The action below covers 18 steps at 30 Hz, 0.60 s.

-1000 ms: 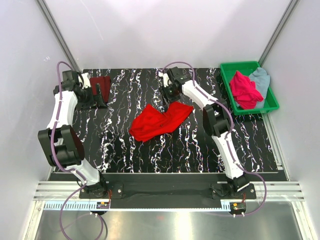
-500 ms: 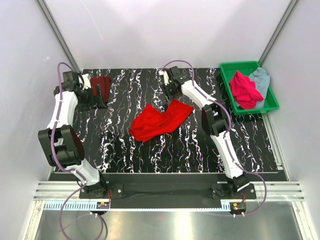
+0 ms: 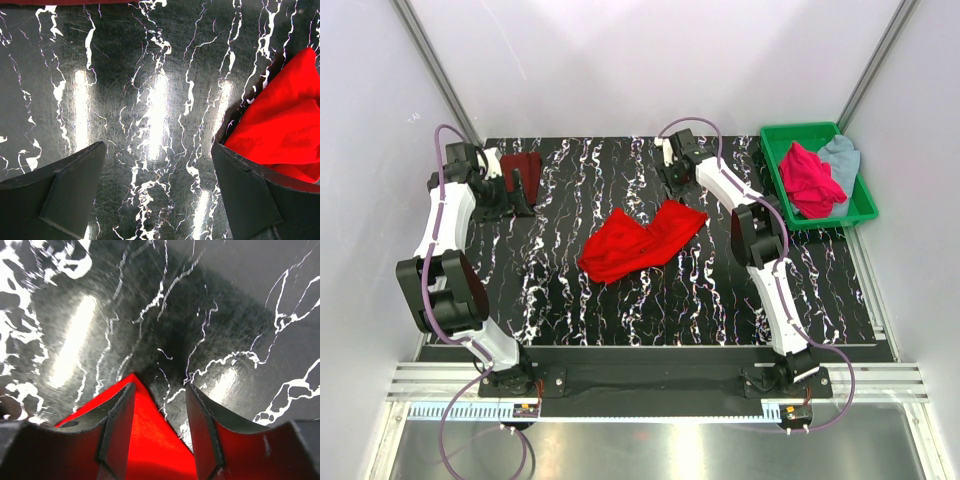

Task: Fold and stack the t-shirts
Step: Flatten the tshirt out

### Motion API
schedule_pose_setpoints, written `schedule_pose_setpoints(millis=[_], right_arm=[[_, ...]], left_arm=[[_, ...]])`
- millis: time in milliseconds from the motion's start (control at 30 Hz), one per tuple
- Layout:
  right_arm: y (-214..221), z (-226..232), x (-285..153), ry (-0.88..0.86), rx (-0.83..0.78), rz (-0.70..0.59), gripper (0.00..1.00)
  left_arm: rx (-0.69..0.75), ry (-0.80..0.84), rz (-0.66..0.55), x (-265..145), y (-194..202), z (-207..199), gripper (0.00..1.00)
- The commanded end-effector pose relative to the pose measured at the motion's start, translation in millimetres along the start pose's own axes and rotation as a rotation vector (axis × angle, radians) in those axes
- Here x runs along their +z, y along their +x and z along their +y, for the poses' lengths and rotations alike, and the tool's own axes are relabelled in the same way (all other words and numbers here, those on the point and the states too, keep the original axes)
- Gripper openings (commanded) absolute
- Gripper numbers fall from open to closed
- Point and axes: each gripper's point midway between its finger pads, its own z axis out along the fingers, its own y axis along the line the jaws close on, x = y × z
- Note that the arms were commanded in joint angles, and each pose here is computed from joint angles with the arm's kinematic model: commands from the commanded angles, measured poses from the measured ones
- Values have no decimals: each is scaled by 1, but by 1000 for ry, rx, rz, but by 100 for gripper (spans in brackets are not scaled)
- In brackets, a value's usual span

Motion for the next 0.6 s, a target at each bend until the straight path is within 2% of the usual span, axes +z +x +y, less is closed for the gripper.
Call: schedule_pose_setpoints(millis=[0, 300, 533, 567], right_arm=[[-5, -1, -7, 5, -35, -12, 51], [10, 11, -5, -62, -41, 30, 42], [32, 23, -5, -130, -32, 93, 30], [34, 26, -7, -144, -35, 96, 23]], left_arm=[[27, 6, -67, -15, -12, -6, 93], [27, -4, -68, -15, -10, -3, 93], [25, -2, -69, -13, -14, -4, 94], [24, 0, -70, -13, -15, -4, 94]])
